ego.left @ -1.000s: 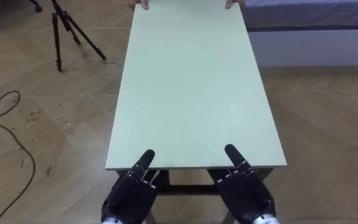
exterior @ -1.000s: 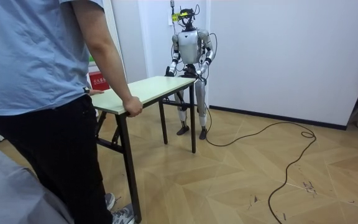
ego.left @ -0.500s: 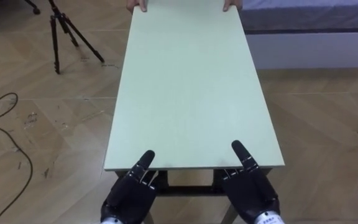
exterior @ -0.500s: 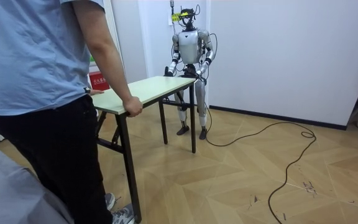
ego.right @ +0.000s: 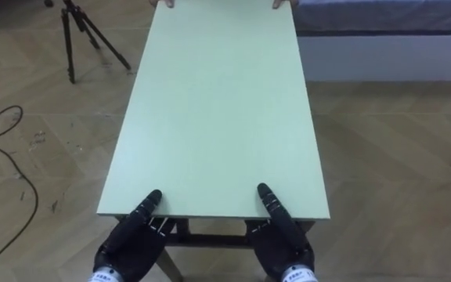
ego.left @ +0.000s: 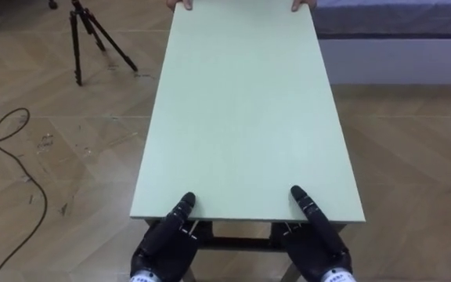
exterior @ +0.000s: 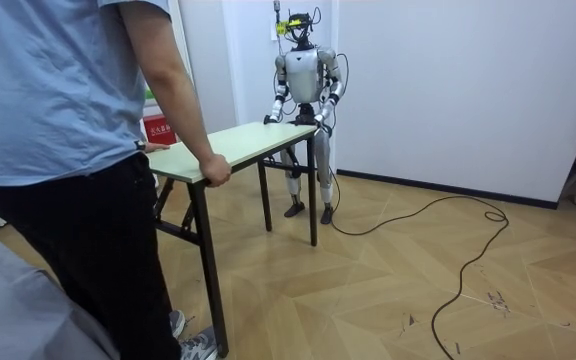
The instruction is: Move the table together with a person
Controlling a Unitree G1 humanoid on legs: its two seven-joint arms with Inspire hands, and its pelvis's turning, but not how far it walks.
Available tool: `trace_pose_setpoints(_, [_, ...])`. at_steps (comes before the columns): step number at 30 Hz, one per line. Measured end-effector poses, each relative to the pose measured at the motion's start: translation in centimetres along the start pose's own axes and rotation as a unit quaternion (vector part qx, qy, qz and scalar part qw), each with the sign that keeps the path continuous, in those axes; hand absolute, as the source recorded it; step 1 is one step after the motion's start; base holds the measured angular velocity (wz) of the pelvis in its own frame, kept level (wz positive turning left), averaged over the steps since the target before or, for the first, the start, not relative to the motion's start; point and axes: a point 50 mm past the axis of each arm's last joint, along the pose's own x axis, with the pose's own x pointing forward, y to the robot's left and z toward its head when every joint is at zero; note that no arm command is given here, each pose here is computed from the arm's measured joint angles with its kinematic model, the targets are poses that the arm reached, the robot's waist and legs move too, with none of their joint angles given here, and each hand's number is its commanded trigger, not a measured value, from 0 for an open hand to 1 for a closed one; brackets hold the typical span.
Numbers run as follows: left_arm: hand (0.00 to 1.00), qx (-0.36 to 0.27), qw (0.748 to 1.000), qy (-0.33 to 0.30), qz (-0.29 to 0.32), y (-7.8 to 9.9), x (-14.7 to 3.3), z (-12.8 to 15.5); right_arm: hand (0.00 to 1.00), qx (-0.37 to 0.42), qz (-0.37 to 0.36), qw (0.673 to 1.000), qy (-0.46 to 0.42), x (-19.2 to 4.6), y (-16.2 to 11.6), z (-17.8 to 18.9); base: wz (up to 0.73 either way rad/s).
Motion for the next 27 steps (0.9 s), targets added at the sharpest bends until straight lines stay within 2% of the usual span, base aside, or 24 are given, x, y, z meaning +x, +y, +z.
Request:
trace_pose_setpoints(12, [1.0,0.029,1.0,0.001,0.0,-0.04,0.03,-0.01,1.0,-0.016,0.001,1.0,-0.012,0.18,0.26,0.14,-0.02])
trace_pose_setpoints(27, [1.0,0.033,0.999,-0.007,0.0,-0.15,0.18,0.39,1.0,-0.017,0.007,1.0,-0.012,0.51,0.75,0.09,0.0])
